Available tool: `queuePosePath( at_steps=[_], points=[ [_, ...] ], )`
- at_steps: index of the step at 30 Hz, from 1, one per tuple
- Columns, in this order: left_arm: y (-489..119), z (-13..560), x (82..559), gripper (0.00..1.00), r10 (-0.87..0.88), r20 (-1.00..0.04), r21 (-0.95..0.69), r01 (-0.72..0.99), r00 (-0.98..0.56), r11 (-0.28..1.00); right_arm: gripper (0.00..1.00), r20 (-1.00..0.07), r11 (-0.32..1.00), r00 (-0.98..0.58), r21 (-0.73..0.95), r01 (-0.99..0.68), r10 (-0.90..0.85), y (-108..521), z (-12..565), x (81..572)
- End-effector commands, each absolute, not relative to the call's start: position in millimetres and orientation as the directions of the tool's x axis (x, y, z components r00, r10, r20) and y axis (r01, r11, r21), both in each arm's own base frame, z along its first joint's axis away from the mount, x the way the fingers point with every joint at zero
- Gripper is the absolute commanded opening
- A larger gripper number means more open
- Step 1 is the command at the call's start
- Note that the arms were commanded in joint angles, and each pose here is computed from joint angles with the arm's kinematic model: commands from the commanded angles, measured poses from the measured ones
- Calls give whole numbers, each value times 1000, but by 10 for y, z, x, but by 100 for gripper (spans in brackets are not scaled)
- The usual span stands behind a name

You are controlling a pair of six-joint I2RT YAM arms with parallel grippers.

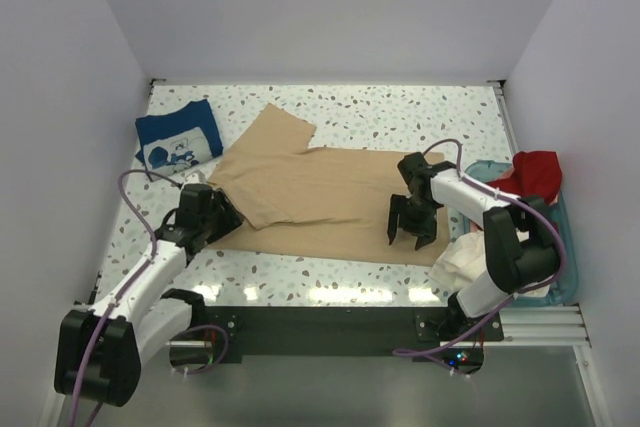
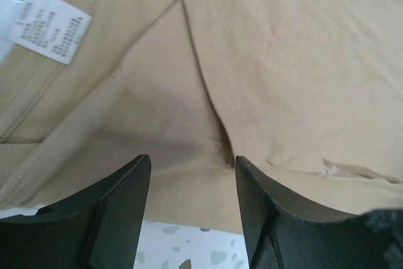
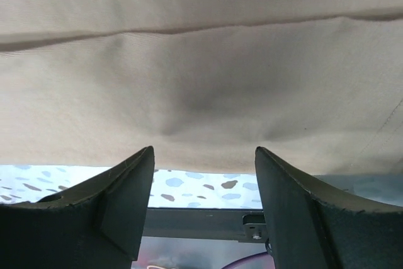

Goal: Fold and stack the t-shirts
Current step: Fold the tshirt

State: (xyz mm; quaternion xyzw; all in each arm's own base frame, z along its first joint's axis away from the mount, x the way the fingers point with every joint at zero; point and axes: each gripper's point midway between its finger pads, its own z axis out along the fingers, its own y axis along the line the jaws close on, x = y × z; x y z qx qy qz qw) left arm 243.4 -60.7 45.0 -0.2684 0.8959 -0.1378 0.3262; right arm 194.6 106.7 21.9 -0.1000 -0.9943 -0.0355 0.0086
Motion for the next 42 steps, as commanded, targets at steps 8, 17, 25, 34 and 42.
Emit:
queuePosePath(
  at_steps=[8,17,25,34,42],
  points=[
    [-1126,499,2568,60,-474,-514,-463,-234,-715,855,69,-2,976,-981,103,192,193,1153,359,2072],
    [-1291,560,2816,59,-450,-548,-476,-181,-705,861,69,2,975,-981,103,195,196,1143,346,2022],
    [-1339,531,2891,56,-462,-543,-490,-182,-701,852,69,9,974,-979,101,201,202,1136,337,2001],
    [-1421,502,2955,33,-451,-522,-498,-170,-724,850,69,10,973,-978,102,206,206,1146,338,2016],
    [-1594,657,3267,3,-439,-549,-530,-110,-711,841,69,13,974,-979,98,205,205,1147,321,2017]
  ],
)
